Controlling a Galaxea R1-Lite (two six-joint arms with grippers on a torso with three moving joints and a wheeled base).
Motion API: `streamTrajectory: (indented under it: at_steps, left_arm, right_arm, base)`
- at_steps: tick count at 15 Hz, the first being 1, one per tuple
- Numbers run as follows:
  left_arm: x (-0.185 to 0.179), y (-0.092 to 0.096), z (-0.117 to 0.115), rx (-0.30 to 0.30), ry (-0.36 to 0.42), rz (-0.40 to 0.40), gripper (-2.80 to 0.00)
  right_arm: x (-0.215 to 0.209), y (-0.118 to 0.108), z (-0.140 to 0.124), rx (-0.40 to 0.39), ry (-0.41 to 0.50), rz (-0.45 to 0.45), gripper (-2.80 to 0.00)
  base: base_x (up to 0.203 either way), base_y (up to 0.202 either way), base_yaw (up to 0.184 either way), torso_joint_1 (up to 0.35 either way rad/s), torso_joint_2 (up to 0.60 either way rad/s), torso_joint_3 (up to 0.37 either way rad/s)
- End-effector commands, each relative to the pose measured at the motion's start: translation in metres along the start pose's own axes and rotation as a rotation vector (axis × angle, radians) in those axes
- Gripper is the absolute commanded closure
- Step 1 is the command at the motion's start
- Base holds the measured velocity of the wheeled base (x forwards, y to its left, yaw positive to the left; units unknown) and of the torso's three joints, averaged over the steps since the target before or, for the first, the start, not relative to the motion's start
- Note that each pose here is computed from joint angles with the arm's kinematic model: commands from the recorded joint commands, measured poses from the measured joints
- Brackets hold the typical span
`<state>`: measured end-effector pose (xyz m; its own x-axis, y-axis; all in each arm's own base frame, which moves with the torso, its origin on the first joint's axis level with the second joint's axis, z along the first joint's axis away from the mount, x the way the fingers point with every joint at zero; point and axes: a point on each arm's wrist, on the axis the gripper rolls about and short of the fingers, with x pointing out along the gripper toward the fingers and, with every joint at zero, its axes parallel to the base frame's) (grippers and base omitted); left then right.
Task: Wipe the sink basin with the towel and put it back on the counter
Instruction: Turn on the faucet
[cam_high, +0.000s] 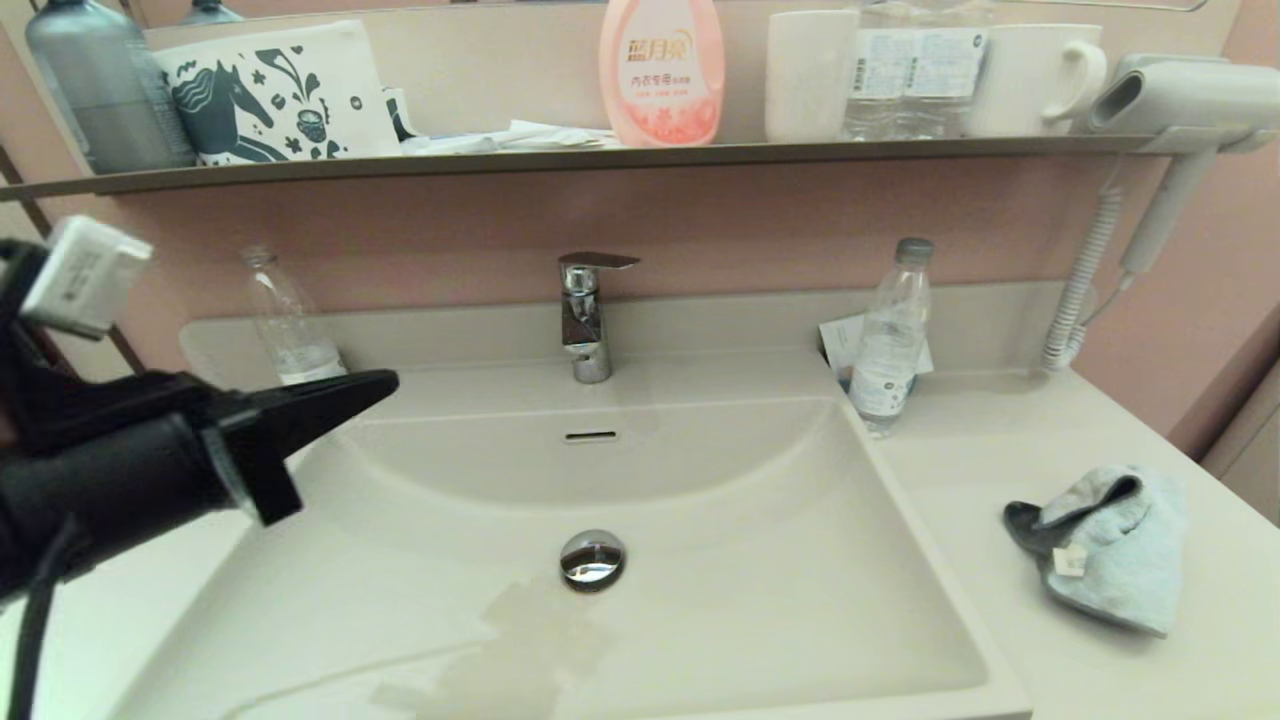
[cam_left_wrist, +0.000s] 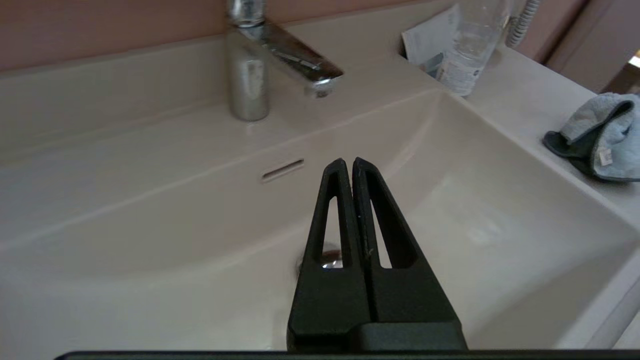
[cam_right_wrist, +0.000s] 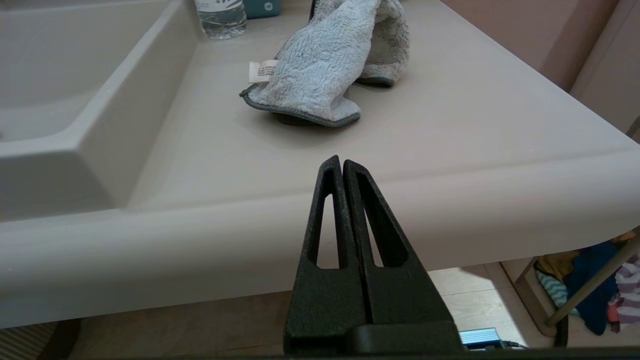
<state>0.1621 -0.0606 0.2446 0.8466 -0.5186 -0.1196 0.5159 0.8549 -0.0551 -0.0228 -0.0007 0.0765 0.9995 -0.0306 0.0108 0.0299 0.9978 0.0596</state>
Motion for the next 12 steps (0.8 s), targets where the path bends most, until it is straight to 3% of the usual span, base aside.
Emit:
streamTrajectory:
  at_steps: [1,5,12]
  left_arm:
    - [0.051,-0.001,-0.001,-0.008,0.082,-0.037,0.0]
    - [0.121,0.004,-0.003,0.004,0.14,-0.016,0.0]
    - [0.193,0.003,0.019,0.033,0.059,0.071,0.0]
  right_arm:
    - [0.0,0.0,0.0,0.0,0.0,0.0,0.0]
    - [0.0,0.0,0.0,0.0,0.0,0.0,0.0]
    - [0.0,0.0,0.0,0.0,0.0,0.0,0.0]
  base:
    - [0.0,0.0,0.0,0.0,0.0,0.0]
    - [0.0,0.0,0.0,0.0,0.0,0.0]
    - [0.0,0.0,0.0,0.0,0.0,0.0]
